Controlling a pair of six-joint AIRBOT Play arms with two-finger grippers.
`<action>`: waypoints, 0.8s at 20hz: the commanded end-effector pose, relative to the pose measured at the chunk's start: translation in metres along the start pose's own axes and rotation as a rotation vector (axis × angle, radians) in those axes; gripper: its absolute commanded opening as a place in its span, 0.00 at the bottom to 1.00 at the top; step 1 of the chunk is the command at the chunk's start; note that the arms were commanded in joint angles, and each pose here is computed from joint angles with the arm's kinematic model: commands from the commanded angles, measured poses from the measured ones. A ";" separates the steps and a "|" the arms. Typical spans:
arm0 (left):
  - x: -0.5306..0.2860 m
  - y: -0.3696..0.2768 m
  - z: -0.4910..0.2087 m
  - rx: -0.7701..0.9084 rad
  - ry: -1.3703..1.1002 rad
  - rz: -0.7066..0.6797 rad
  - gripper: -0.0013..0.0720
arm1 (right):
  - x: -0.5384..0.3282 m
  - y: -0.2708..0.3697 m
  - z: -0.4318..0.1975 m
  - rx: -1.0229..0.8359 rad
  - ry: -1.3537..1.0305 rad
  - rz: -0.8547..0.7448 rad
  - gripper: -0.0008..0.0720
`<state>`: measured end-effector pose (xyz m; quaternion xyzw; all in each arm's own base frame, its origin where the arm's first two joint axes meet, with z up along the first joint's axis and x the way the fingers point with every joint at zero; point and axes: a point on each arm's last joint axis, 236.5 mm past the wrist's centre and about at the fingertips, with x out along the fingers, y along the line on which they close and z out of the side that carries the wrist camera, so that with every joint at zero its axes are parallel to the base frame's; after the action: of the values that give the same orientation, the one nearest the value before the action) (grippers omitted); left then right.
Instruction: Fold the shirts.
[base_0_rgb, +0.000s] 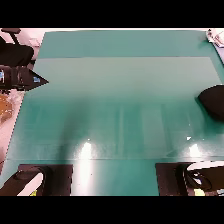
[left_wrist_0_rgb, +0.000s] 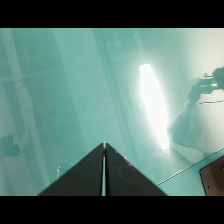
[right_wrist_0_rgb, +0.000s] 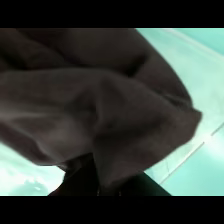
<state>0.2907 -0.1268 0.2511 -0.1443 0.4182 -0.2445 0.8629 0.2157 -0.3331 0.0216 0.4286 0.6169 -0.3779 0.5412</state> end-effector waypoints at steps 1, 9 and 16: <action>0.000 0.000 0.001 0.000 -0.004 0.001 0.05 | 0.033 -0.009 -0.006 0.044 0.048 -0.041 0.05; 0.000 0.000 0.002 0.000 -0.006 0.001 0.05 | 0.039 -0.046 -0.009 0.130 0.053 -0.199 0.57; 0.000 0.000 0.010 -0.001 -0.040 0.002 0.05 | -0.008 -0.034 -0.011 0.143 -0.085 -0.197 0.99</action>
<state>0.2945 -0.1263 0.2537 -0.1466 0.4100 -0.2425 0.8669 0.1707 -0.3316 0.0079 0.4015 0.6299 -0.4734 0.4669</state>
